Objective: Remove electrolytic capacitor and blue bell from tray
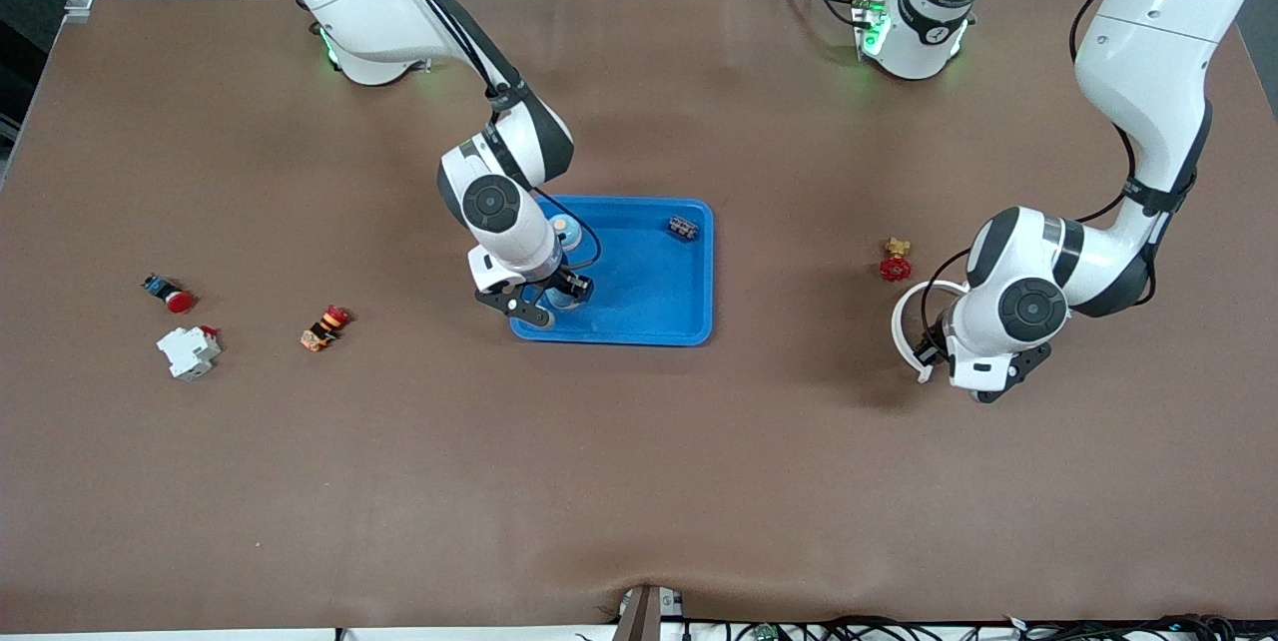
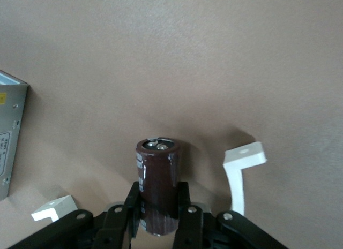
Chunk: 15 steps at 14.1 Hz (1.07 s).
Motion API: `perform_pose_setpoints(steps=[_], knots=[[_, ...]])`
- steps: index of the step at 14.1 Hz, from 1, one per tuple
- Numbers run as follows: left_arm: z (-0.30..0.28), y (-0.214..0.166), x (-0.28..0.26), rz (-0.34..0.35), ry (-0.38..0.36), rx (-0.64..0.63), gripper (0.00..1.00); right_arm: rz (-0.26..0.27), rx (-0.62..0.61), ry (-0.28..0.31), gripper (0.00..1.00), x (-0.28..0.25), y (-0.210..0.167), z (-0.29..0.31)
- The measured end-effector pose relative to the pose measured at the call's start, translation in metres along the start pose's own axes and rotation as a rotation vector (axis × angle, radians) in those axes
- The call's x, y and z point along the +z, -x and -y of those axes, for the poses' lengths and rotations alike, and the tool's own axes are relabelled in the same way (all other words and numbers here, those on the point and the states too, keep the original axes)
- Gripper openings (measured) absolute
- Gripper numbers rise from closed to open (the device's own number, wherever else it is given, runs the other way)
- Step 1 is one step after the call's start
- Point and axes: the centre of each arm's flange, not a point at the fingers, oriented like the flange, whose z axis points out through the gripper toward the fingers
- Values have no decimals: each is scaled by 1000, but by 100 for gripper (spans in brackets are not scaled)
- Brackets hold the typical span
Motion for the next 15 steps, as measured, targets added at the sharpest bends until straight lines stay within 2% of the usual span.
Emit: perform_pose_setpoints(steps=[2,5,7,10,12,13,15], knots=[[4,2,6,7,-11,3,30,44,-3,53,65,-22,-2,7],[11,-1,11,16,-16,-8,30,67,-30,71,65,-70,-23,5],[12,-2,11,16,-17,-9,43,87,-103,78,65,-96,-53,-20],[11,-3,0,0,-6,-9,75,120,-250,65,65,-138,-116,-89],[10,-5,-27,-28,0,-10,95,128,-346,42,65,-159,-155,-142],[7,-3,-46,-40,-3,-6,100,127,-385,31,65,-166,-170,-167],[-12,13,-88,-52,10,0,100,132,-444,17,65,-169,-192,-210]])
